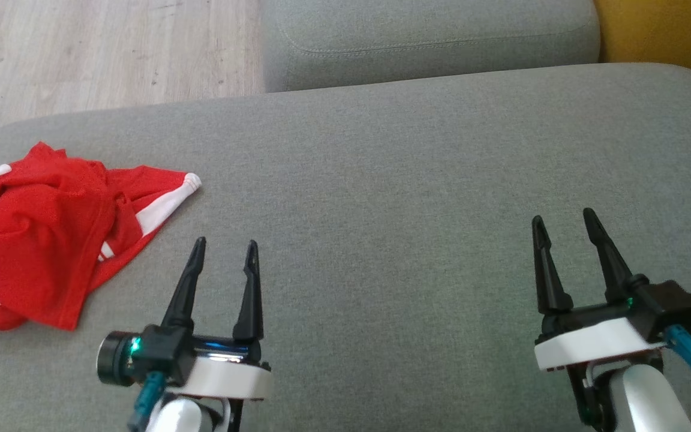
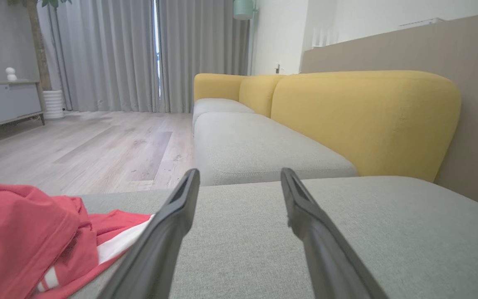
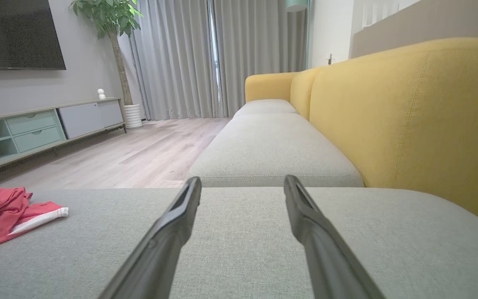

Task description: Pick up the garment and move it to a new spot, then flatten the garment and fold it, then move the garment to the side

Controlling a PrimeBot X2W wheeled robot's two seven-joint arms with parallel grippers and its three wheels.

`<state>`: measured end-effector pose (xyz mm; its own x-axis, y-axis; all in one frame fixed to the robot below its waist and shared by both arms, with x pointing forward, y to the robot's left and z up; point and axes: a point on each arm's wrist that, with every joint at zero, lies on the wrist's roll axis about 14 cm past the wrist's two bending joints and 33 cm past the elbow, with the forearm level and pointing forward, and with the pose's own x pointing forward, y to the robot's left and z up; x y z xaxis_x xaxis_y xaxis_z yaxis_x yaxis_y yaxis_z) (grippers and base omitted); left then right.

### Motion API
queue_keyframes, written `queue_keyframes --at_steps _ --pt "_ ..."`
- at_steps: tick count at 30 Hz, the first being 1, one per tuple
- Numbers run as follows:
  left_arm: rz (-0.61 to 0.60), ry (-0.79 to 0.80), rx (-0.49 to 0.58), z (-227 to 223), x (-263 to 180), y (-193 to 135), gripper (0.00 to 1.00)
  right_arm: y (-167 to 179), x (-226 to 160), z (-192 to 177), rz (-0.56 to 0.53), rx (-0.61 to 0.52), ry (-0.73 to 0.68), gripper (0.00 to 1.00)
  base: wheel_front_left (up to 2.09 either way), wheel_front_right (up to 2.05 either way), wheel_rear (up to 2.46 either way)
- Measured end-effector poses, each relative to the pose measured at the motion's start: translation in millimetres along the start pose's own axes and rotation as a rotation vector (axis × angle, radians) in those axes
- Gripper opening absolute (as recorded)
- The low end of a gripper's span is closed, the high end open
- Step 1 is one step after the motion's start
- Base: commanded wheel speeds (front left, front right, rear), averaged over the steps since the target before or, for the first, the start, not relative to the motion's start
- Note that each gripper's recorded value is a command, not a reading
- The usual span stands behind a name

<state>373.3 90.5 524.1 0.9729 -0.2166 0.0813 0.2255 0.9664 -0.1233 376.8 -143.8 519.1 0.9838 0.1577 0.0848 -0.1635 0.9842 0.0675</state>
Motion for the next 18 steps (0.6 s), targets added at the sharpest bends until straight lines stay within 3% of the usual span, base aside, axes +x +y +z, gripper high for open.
queue_keyframes --at_steps 11,18 --pt "-0.043 -0.019 0.148 -3.9 -3.4 -12.3 1.00 9.0 -1.2 7.9 0.038 -0.114 -0.035 1.00 0.00 0.00 0.00" --pt "-0.014 -0.072 0.092 10.6 -0.2 -9.6 1.00 13.2 -0.1 18.1 0.051 -0.114 -0.078 1.00 0.00 0.00 0.00"
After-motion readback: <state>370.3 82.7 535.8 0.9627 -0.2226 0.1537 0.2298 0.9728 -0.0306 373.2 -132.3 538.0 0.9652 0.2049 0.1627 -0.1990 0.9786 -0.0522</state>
